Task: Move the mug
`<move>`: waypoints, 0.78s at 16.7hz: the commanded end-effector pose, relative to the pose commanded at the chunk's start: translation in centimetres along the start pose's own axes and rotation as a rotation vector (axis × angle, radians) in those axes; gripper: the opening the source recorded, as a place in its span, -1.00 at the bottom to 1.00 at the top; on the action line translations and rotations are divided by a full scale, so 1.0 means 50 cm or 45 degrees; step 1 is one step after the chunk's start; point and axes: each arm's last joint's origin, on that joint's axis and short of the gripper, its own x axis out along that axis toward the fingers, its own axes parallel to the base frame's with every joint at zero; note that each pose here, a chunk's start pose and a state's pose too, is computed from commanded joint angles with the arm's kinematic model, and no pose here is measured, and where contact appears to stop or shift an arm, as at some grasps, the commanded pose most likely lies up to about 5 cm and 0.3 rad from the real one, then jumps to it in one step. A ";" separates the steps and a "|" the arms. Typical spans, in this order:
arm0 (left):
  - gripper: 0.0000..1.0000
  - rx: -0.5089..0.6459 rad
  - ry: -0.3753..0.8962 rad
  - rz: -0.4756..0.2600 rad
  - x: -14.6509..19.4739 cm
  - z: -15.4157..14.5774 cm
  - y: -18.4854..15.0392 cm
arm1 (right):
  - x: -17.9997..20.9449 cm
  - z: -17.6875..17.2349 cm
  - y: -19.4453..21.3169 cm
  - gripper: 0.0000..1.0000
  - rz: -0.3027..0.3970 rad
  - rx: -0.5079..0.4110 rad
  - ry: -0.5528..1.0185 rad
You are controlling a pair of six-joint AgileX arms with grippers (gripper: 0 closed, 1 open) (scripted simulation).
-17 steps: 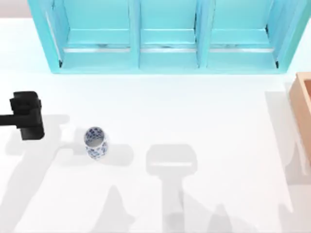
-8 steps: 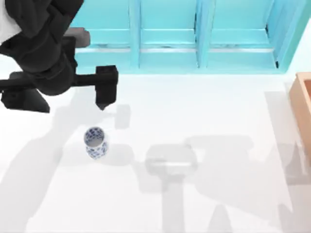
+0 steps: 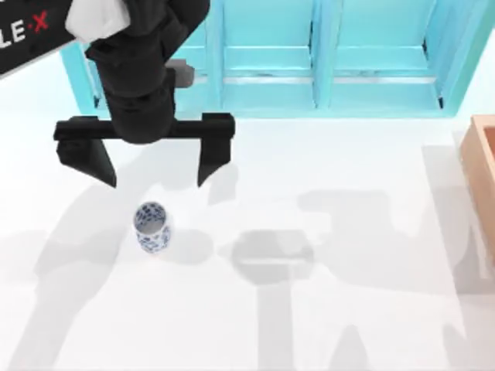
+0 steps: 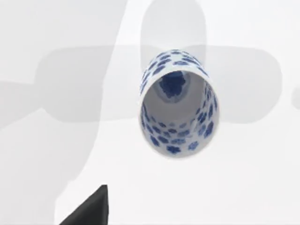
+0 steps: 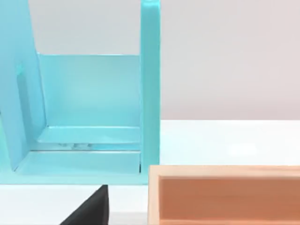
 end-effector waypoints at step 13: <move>1.00 0.000 -0.012 -0.006 0.165 0.006 -0.002 | 0.000 0.000 0.000 1.00 0.000 0.000 0.000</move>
